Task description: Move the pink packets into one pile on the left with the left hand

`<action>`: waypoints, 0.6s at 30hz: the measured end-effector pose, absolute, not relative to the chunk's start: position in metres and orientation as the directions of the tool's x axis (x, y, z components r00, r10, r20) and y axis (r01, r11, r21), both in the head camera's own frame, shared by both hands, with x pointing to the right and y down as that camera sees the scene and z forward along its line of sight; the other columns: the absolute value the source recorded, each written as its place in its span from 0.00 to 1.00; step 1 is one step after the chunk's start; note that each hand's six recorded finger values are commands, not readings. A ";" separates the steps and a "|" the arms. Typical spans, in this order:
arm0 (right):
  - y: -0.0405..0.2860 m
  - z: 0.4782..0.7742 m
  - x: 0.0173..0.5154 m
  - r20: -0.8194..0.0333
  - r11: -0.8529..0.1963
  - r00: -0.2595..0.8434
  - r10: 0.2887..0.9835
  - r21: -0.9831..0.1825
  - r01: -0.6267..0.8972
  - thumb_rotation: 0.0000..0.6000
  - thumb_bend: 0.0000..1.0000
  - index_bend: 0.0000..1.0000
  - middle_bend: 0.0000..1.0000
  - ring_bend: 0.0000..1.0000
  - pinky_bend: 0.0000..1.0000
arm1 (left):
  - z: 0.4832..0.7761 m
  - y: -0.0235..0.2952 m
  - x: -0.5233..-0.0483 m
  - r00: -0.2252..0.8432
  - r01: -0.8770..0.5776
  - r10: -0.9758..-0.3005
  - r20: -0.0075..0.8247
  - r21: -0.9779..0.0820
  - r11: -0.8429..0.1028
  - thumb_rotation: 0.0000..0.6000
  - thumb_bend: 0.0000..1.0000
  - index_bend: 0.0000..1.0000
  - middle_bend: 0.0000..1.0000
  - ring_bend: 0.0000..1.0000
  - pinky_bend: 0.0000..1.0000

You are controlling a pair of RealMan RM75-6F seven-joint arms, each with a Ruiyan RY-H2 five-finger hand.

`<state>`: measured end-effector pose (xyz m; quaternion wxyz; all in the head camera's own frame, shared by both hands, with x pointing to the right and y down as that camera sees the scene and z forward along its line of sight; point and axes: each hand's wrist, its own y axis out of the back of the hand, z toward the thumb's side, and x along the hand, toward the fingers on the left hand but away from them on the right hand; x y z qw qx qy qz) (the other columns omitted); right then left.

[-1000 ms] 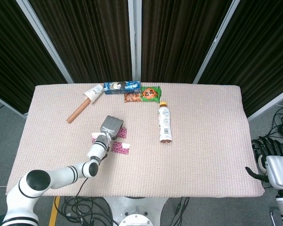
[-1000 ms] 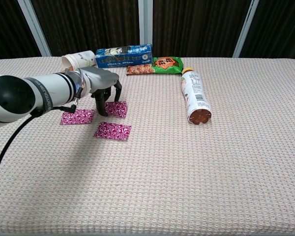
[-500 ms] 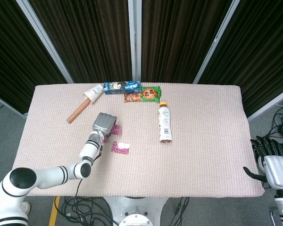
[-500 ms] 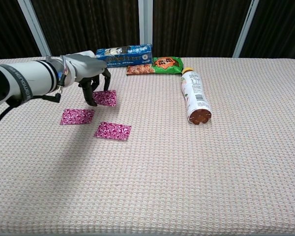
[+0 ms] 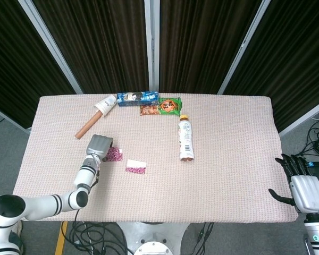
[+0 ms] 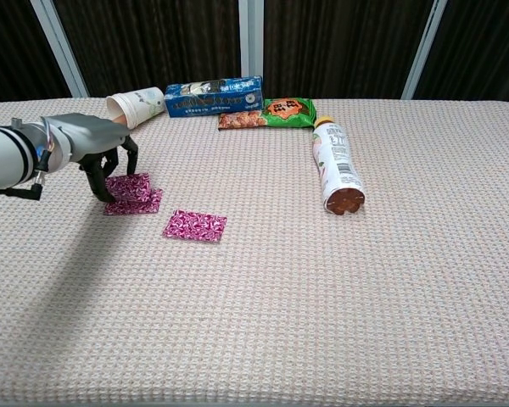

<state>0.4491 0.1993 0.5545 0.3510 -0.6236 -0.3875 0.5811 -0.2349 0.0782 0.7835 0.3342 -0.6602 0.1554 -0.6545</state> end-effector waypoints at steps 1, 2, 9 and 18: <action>0.200 0.554 0.449 -0.453 -0.453 0.023 0.891 -0.888 0.075 0.84 0.10 0.15 0.08 0.00 0.00 | 0.784 0.078 -0.235 0.092 0.229 -0.643 0.760 -0.645 -0.729 1.00 0.24 0.47 0.85 0.82 0.89; 0.200 0.554 0.449 -0.453 -0.453 0.022 0.891 -0.888 0.075 0.84 0.10 0.15 0.08 0.00 0.00 | 0.784 0.078 -0.235 0.089 0.225 -0.644 0.760 -0.645 -0.730 1.00 0.24 0.47 0.85 0.82 0.89; 0.201 0.553 0.451 -0.454 -0.454 0.014 0.891 -0.888 0.072 0.84 0.10 0.14 0.08 0.00 0.00 | 0.786 0.081 -0.229 0.082 0.224 -0.635 0.768 -0.635 -0.740 1.00 0.24 0.47 0.85 0.82 0.89; 0.201 0.553 0.452 -0.457 -0.456 0.009 0.890 -0.887 0.070 0.83 0.11 0.14 0.08 0.00 0.00 | 0.789 0.087 -0.223 0.077 0.224 -0.623 0.779 -0.622 -0.750 1.00 0.24 0.46 0.85 0.82 0.89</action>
